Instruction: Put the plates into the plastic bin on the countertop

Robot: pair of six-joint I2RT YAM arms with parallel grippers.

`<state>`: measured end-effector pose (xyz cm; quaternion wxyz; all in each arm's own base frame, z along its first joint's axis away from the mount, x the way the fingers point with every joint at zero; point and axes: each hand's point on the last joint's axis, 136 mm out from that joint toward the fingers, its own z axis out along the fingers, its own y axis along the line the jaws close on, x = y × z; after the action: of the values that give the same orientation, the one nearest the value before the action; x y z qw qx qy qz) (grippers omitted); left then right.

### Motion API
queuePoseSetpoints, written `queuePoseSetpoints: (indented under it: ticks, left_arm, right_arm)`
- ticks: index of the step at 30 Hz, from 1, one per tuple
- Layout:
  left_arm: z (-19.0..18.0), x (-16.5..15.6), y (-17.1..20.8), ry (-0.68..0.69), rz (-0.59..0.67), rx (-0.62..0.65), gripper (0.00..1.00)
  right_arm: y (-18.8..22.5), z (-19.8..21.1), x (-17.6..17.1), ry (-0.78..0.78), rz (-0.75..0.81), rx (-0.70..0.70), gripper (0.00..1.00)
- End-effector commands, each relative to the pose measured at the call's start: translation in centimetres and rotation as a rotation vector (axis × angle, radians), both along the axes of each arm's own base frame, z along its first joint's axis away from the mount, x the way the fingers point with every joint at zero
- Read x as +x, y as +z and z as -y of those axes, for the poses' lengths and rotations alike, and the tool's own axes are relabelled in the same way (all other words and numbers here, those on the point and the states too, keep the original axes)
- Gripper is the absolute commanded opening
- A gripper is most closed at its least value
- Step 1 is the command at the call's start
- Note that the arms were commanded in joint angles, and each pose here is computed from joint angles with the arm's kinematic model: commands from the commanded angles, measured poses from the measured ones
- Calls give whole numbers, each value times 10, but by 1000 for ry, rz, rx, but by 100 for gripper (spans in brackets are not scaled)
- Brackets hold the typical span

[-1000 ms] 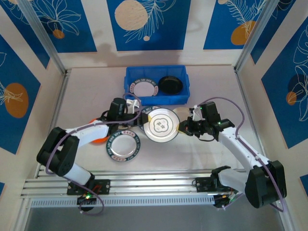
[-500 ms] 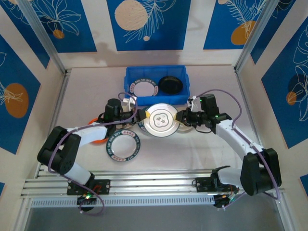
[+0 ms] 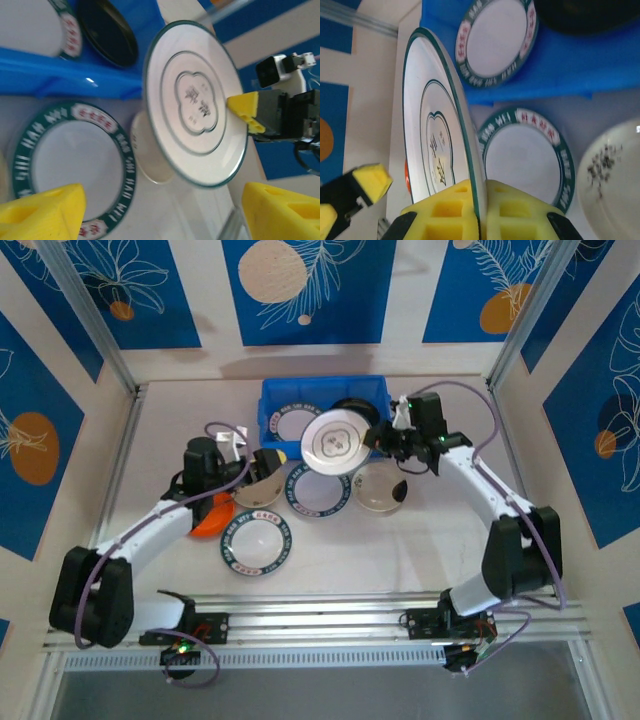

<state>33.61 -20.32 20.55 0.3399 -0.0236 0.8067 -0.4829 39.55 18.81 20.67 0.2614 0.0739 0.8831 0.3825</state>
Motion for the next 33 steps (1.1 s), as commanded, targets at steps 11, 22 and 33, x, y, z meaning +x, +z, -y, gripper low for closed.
queuePoseSetpoints:
  ticks: [11, 22, 33]
  left_arm:
    - [-34, 10, 4, 97, 29, 180, 80]
    - [-38, 8, -2, 99, 26, 202, 80]
    - [-34, 12, -15, 76, -5, 200, 79]
  right_arm:
    - [2, -36, 132, 7, 84, 19, 0]
    - [-52, -64, 172, 73, 71, 69, 0]
    - [-87, -92, 178, 109, -9, 4, 0]
